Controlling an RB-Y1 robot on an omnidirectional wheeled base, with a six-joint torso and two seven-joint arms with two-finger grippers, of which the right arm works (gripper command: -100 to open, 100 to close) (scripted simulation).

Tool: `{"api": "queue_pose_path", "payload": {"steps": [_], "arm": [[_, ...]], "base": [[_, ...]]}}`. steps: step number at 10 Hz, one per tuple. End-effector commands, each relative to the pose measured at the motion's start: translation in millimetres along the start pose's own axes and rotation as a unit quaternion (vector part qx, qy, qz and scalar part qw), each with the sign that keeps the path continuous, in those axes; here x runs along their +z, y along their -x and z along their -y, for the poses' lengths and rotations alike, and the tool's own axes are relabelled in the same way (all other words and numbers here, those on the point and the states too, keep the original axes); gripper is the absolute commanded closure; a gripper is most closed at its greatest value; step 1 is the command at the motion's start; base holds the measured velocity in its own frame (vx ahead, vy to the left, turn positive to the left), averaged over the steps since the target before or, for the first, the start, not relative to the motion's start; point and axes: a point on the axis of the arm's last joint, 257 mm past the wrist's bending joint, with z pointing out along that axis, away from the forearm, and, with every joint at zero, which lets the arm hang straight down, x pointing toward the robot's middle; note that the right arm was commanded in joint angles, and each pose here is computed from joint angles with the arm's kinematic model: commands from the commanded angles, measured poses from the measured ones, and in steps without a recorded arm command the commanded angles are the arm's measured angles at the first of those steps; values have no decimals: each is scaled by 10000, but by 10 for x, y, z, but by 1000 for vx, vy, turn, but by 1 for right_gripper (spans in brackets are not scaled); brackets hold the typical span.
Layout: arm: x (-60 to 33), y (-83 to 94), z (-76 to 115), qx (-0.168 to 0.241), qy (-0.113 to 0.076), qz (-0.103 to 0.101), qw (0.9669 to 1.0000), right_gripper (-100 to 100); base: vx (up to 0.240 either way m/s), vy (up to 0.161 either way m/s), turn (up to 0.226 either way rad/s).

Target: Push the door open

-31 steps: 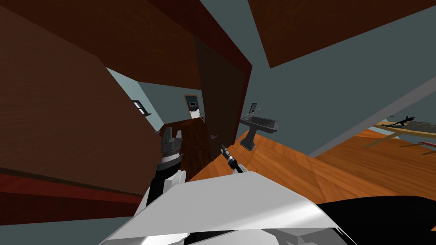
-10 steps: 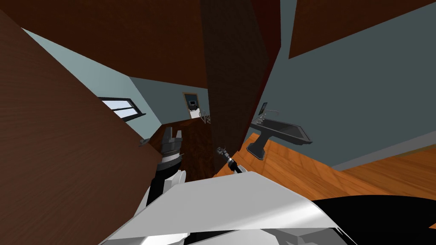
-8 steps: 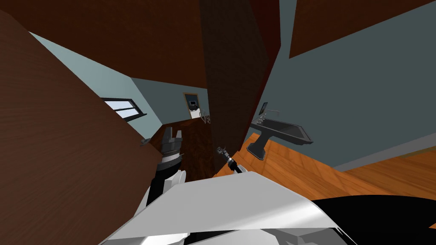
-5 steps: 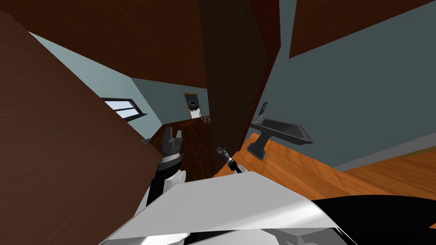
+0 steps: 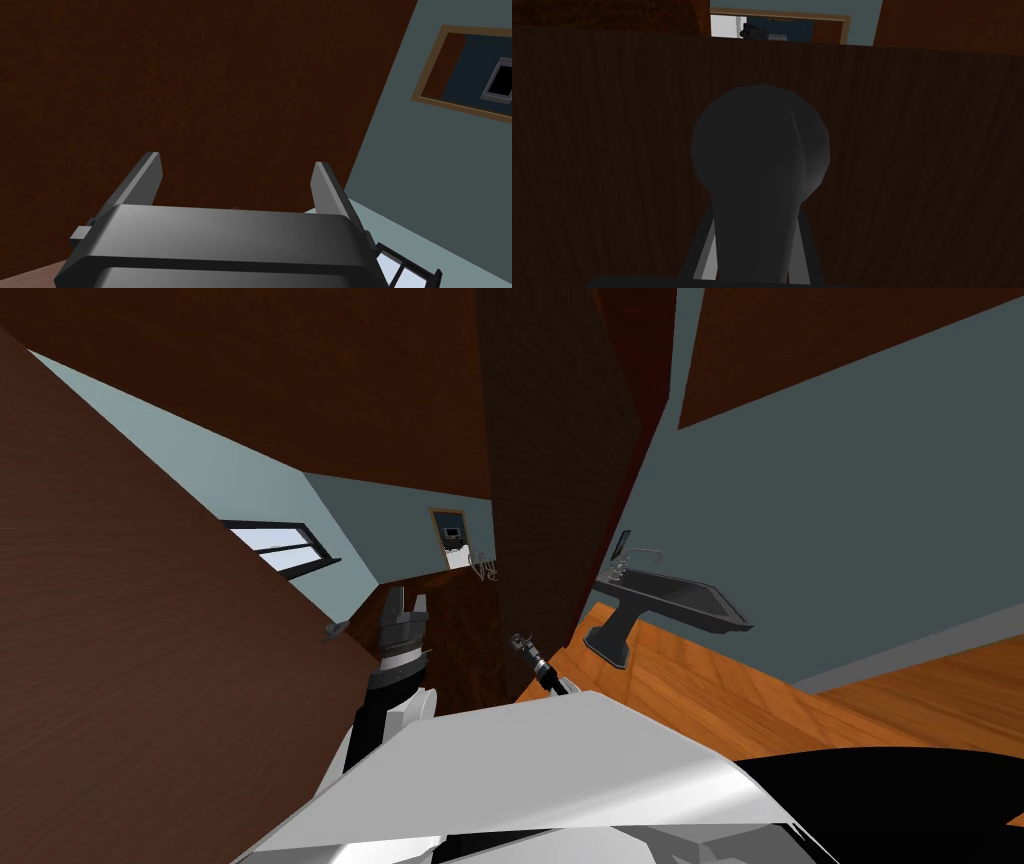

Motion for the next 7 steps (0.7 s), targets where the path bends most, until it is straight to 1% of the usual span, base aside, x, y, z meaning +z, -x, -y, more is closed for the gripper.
{"api": "queue_pose_path", "payload": {"steps": [1, 2, 3, 4, 5, 6, 7], "arm": [[59, 152, -83, -45, 106, 130, 9998, 100], [59, 224, -85, -53, 106, 235, 9997, 100], [59, 261, -86, -57, 106, 291, 9995, 100], [58, 339, -88, -64, 106, 406, 9991, 100], [56, 379, -89, -67, 105, 467, 9988, 100], [52, 460, -90, -73, 103, 589, 9982, 100], [49, 502, -90, -75, 101, 652, 9978, 100]], "base": [[165, 113, -32], [161, 138, -28], [147, 135, -40], [129, 136, -50], [129, 135, -52], [155, 142, -62], [149, 130, -44]]}}
